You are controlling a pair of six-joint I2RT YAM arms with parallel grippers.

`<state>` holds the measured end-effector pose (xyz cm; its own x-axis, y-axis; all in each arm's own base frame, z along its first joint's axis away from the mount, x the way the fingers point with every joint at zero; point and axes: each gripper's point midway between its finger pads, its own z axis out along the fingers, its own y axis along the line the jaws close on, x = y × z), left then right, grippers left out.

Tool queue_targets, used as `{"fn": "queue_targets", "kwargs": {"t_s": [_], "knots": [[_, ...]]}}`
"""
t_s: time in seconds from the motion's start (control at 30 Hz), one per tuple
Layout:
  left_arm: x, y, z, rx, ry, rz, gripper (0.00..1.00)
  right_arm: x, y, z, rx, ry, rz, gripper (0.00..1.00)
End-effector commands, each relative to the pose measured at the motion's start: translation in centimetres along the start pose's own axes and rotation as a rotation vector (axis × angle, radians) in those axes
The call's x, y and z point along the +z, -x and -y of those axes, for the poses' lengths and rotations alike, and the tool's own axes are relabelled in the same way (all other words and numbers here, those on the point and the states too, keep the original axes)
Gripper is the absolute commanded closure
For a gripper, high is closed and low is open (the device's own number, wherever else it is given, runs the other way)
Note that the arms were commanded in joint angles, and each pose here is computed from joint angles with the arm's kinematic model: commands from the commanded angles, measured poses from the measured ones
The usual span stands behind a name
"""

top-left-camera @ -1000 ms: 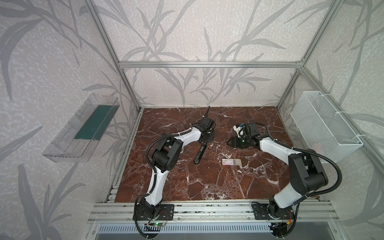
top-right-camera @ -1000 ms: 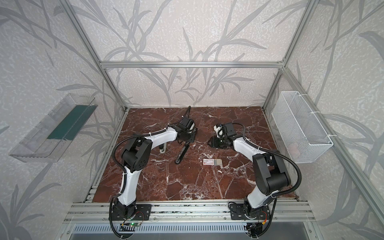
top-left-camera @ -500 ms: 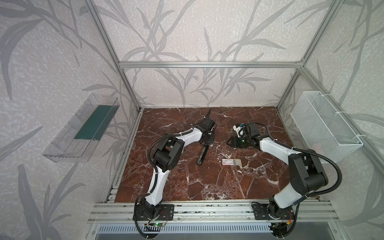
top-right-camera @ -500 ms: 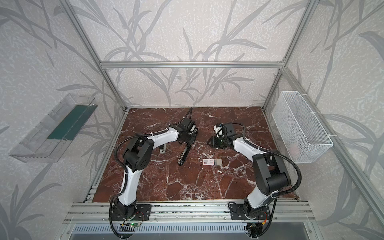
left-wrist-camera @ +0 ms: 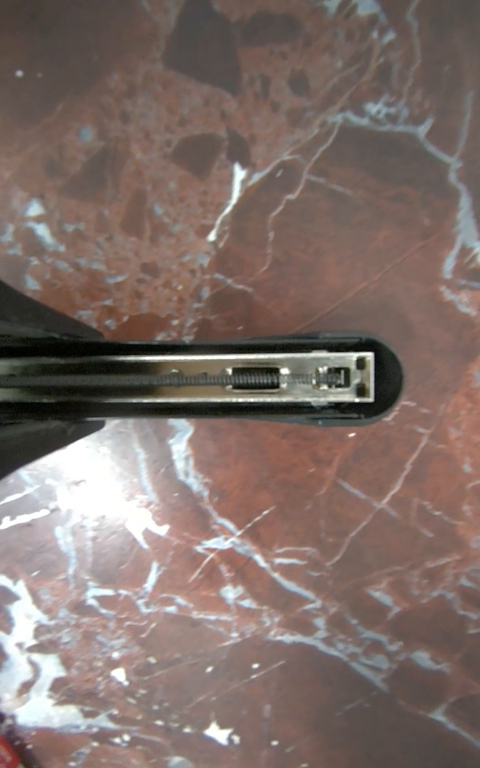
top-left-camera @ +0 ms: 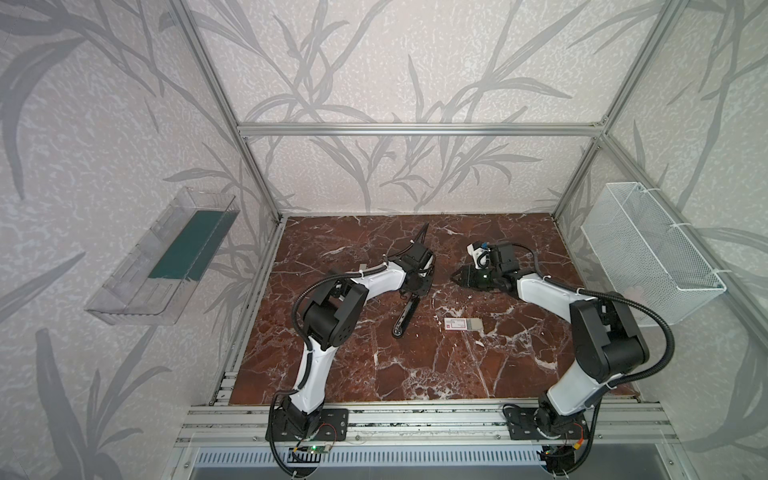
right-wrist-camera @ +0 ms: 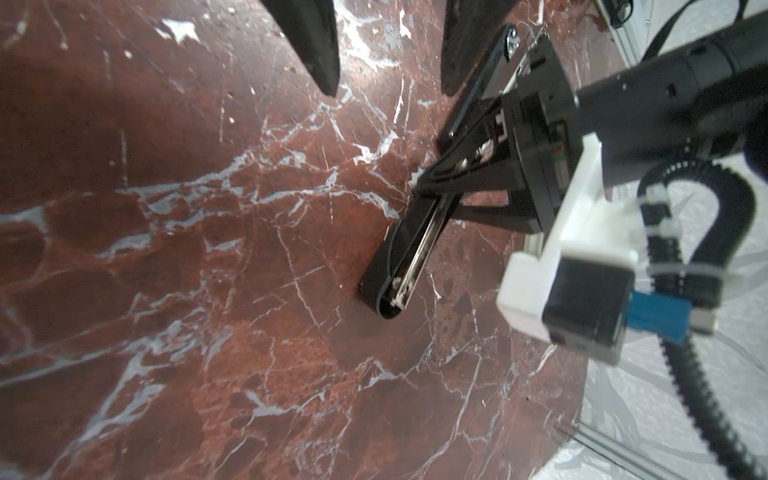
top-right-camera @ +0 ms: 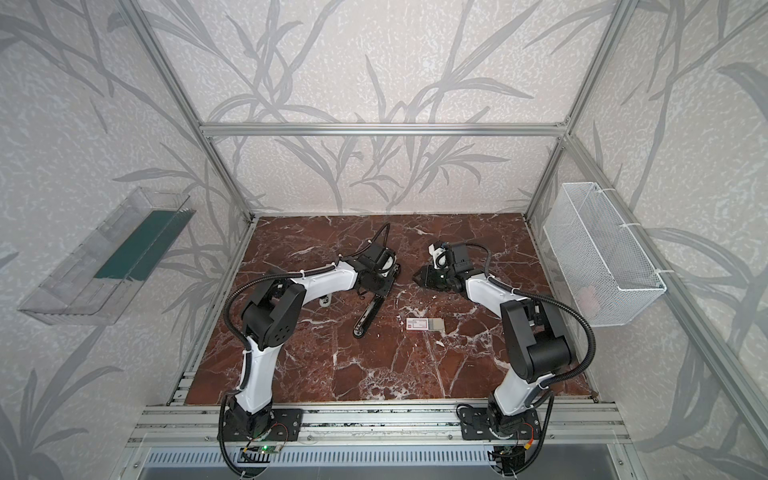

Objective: Load the staples into the stapler

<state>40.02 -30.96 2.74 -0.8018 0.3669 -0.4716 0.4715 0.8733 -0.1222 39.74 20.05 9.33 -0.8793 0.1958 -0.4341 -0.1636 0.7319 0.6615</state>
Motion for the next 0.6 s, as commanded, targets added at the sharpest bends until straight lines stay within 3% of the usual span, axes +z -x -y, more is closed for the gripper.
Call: {"fn": "queue_targets", "kwargs": {"t_s": [0.0, 0.23, 0.57], "knots": [[-3.0, 2.3, 1.5, 0.052, -0.032, 0.106, 1.0, 1.2, 2.0, -1.1, 0.045, 0.118, 0.051, 0.58], [-5.0, 2.8, 2.6, 0.083, -0.044, 0.196, 1.0, 3.1, 3.2, -1.6, 0.11, 0.237, 0.069, 0.52], [-5.9, 3.0, 3.5, 0.107, -0.053, 0.218, 1.0, 3.6, 4.8, -2.3, 0.187, 0.409, 0.128, 0.49]]}}
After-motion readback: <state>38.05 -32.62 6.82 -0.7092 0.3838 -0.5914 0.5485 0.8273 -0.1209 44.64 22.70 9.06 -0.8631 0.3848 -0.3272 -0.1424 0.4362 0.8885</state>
